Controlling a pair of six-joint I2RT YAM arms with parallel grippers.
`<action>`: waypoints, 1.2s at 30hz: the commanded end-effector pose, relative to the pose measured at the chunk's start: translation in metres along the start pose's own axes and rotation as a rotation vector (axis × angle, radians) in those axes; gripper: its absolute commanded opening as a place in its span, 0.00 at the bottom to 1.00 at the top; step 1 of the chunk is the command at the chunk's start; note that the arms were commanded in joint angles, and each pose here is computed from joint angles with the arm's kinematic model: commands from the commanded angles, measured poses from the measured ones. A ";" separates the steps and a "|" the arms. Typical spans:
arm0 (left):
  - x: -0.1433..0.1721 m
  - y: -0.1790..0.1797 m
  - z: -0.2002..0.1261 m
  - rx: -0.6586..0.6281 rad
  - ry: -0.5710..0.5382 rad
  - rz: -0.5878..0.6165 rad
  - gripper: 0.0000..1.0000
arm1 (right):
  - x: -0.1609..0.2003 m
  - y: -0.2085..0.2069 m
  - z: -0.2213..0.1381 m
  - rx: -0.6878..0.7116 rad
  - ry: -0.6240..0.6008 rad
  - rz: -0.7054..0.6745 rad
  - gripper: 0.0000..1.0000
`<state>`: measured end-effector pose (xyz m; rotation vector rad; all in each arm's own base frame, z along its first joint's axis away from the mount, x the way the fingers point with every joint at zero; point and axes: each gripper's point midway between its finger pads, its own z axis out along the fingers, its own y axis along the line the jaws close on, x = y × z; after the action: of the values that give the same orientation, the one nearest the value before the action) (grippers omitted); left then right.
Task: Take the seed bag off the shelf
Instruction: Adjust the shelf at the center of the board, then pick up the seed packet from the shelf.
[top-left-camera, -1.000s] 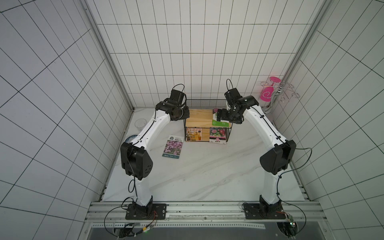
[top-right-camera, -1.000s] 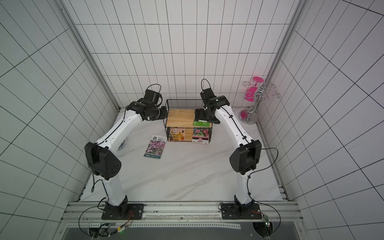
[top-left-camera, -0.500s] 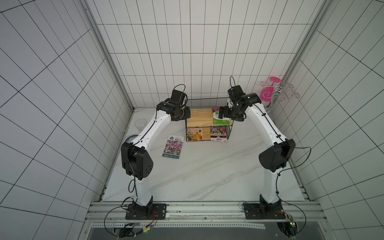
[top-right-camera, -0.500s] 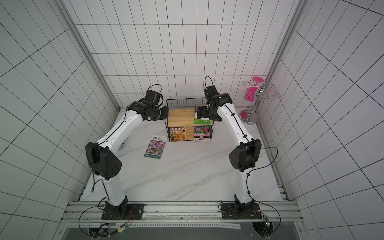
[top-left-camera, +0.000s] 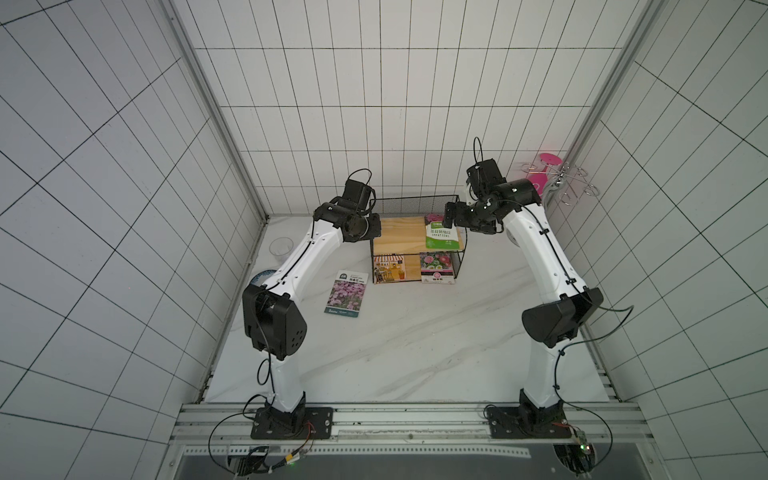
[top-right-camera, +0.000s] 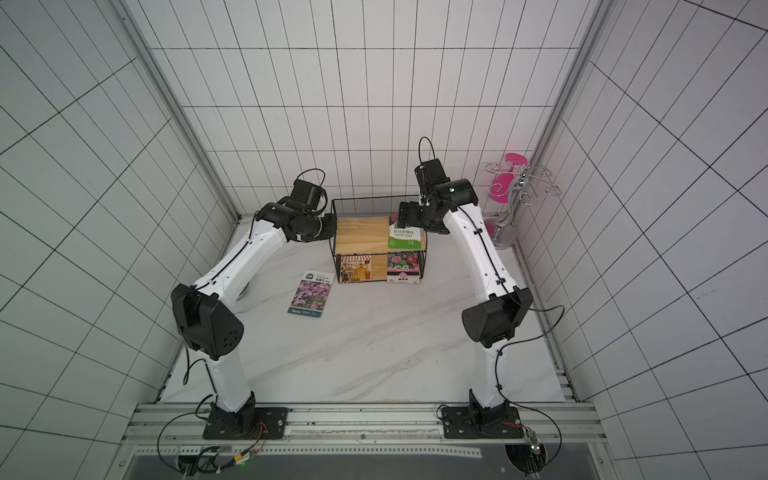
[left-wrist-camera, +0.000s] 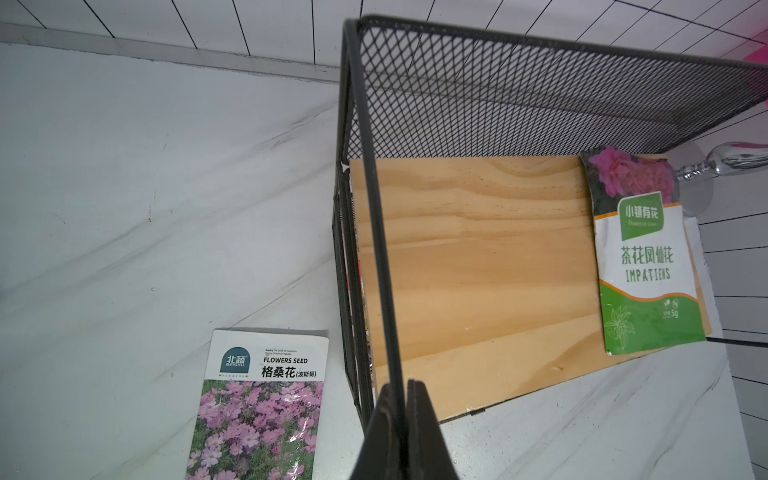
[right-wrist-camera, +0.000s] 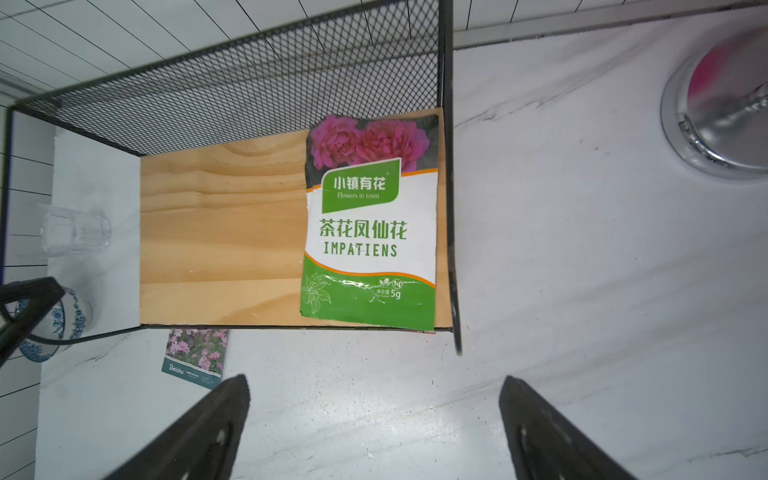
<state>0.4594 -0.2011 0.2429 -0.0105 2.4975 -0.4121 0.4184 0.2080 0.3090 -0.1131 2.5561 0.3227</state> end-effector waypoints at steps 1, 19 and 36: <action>0.015 0.019 0.012 -0.075 0.068 -0.033 0.00 | 0.001 0.006 -0.009 0.029 -0.002 -0.058 0.99; 0.019 0.020 0.017 -0.077 0.082 -0.044 0.00 | 0.012 0.034 0.055 0.017 0.071 -0.174 0.99; 0.025 0.023 0.023 -0.086 0.102 -0.037 0.00 | 0.007 0.009 0.116 0.169 0.074 -0.170 0.99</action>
<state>0.4601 -0.2016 0.2418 -0.0115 2.4984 -0.4125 0.4623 0.2486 0.2226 -0.2936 2.6133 0.0795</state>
